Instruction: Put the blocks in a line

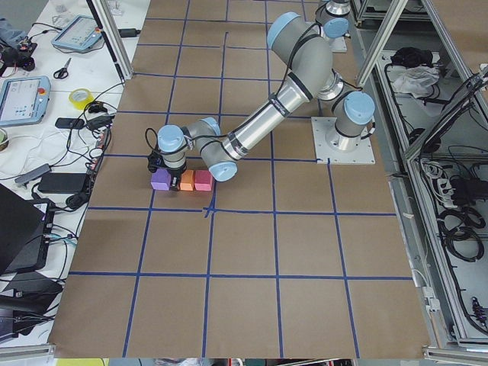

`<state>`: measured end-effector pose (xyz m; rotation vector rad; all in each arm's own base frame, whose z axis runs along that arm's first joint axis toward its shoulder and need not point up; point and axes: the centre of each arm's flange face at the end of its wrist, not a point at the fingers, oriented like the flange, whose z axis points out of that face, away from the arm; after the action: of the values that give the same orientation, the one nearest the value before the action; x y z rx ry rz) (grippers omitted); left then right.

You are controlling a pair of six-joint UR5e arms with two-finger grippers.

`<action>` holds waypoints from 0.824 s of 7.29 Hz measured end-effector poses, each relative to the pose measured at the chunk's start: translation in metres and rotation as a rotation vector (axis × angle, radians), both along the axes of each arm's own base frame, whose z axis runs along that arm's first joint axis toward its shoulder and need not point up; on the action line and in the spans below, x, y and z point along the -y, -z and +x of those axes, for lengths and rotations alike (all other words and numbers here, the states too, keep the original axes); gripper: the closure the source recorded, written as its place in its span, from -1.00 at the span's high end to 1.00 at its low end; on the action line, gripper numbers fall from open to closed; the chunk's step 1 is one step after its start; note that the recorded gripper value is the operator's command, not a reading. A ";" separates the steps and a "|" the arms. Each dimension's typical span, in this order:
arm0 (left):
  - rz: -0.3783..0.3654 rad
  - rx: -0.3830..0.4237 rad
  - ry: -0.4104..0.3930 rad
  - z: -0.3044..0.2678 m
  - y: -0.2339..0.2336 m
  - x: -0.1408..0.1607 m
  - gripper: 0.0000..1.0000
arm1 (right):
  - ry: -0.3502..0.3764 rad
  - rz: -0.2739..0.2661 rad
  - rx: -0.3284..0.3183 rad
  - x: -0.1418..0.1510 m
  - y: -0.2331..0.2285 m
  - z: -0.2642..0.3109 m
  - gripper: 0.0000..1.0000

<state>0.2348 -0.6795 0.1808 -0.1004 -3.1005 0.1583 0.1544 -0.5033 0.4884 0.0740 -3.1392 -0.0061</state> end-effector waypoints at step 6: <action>0.160 -0.087 0.030 -0.069 -0.189 -0.061 1.00 | 0.002 -0.002 0.001 0.000 -0.001 0.000 1.00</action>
<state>0.1658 -0.6189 0.3697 -0.1310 -3.0090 -0.0845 0.1545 -0.5035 0.4890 0.0714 -3.1400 -0.0022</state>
